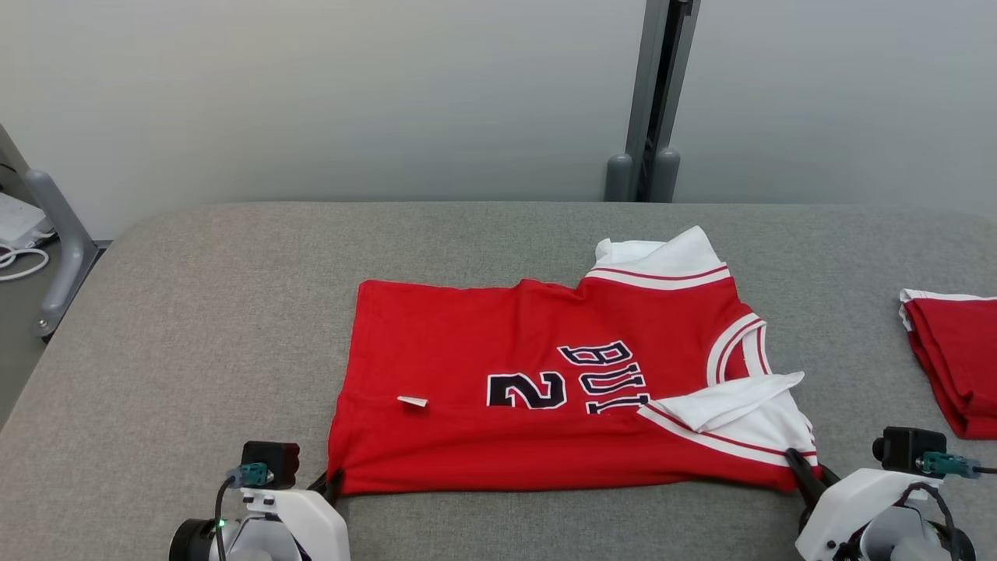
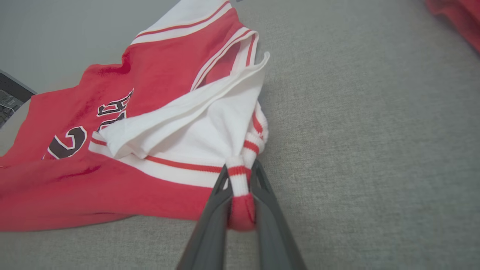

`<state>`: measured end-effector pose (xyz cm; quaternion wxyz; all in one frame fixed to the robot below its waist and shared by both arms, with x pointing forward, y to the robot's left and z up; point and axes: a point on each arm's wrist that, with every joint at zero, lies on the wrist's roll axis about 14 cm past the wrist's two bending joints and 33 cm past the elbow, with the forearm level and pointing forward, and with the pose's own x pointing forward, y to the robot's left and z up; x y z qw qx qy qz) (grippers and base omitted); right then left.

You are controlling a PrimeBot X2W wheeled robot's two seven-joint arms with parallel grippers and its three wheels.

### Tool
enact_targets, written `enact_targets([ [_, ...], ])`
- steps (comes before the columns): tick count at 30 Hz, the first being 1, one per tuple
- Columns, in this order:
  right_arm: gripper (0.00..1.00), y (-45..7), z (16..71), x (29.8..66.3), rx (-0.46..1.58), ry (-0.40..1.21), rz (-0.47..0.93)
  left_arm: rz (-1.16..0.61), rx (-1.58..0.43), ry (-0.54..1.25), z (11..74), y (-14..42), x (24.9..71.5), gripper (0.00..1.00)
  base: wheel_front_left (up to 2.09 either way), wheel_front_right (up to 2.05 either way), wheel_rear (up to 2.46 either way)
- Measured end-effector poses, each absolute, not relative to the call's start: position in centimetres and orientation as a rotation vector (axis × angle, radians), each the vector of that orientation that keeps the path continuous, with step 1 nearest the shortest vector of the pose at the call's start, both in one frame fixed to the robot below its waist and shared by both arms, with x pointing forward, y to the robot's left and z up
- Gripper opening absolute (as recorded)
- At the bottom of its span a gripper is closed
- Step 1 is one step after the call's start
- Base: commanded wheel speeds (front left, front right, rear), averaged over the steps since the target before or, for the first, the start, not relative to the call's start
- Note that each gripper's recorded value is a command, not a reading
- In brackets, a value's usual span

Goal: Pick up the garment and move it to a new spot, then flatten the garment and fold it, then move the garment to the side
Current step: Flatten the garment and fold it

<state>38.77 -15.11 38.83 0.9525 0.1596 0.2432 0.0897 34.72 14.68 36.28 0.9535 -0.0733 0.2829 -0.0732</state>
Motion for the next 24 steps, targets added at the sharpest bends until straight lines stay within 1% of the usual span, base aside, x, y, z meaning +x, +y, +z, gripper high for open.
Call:
enact_targets([
  [12, 0.0, -15.8, 38.8, 36.6, 0.35, 0.564, 0.207, -0.22, -0.082, 0.61, 36.2, 14.7, 33.6, 0.0, 0.0, 0.0, 0.0],
  [19, 0.0, -16.3, 39.5, 36.1, 0.367, 0.584, 0.232, -0.24, -0.057, 0.591, 36.8, 15.4, 33.6, 0.0, 0.0, 0.0, 0.0],
  [24, 0.0, -16.7, 39.3, 35.1, 0.367, 0.631, 0.254, -0.261, -0.043, 0.6, 36.9, 15.5, 33.2, 0.0, 0.0, 0.0, 0.0],
])
